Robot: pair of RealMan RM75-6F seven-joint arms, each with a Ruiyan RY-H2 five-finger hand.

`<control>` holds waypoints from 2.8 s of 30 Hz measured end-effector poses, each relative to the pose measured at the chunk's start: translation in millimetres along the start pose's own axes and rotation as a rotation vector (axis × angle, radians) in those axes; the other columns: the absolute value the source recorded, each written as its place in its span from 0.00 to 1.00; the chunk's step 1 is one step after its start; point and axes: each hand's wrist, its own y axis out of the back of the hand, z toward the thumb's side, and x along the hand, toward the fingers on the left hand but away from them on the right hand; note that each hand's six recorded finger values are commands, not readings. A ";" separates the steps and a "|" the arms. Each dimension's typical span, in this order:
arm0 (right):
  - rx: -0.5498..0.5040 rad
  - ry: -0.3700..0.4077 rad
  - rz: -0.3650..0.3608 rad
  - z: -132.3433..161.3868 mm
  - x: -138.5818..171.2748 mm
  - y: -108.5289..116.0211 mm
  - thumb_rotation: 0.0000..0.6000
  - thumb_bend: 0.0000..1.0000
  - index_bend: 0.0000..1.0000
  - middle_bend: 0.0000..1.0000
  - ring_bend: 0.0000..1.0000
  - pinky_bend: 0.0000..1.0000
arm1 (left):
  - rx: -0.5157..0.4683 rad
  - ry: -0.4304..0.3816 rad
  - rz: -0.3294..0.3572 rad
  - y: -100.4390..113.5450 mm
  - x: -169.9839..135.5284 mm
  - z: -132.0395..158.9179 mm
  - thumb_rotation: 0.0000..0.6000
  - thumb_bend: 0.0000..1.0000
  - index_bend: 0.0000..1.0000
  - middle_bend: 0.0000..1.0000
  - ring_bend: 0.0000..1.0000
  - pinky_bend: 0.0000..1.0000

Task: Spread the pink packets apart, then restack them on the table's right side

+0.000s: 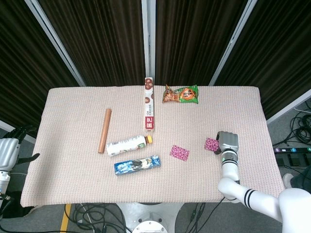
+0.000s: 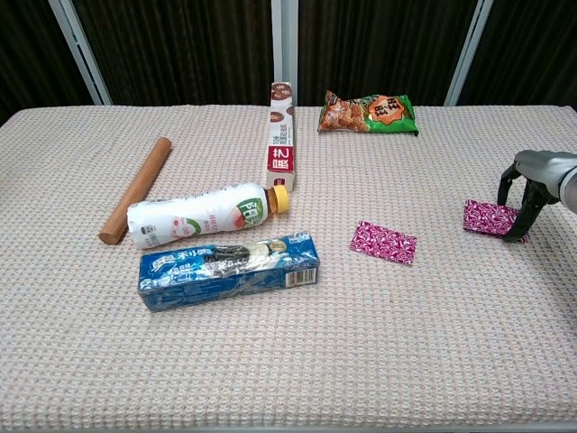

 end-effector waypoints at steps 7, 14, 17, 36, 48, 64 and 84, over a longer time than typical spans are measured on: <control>-0.003 -0.004 0.001 0.5 -0.5 -1.1 1.00 0.00 0.45 1.00 1.00 1.00 | -0.004 0.002 -0.003 -0.9 0.9 0.4 1.00 0.00 0.29 0.31 0.25 0.33; -0.008 -0.009 -0.001 -0.8 -1.2 0.6 1.00 0.00 0.45 1.00 1.00 1.00 | -0.005 0.003 -0.002 -0.8 0.8 -0.3 1.00 0.00 0.29 0.31 0.25 0.33; -0.001 -0.013 0.004 -1.9 -1.7 -0.6 0.99 0.00 0.45 1.00 1.00 1.00 | -0.007 0.005 -0.003 -0.7 0.9 -0.9 1.00 0.00 0.29 0.31 0.25 0.33; 0.002 -0.022 0.009 -3.6 -3.7 -3.6 0.98 0.00 0.43 1.00 1.00 1.00 | -0.014 0.010 -0.004 -0.2 0.5 -2.4 1.00 0.00 0.29 0.31 0.25 0.33; 0.006 -0.021 0.015 -3.2 -3.8 -4.6 0.89 0.00 0.36 1.00 1.00 1.00 | -0.017 0.011 -0.003 0.6 0.3 -2.8 1.00 0.00 0.29 0.31 0.25 0.33; -0.018 0.109 -0.004 38.5 28.5 13.5 0.86 0.00 0.38 1.00 1.00 1.00 | -0.018 0.009 0.019 9.6 3.4 -1.1 1.00 0.00 0.29 0.31 0.25 0.33; -0.051 0.186 -0.004 96.1 64.3 -20.2 0.80 0.00 0.45 1.00 1.00 1.00 | -0.032 0.025 0.055 32.7 -3.3 -10.2 1.00 0.00 0.29 0.31 0.25 0.33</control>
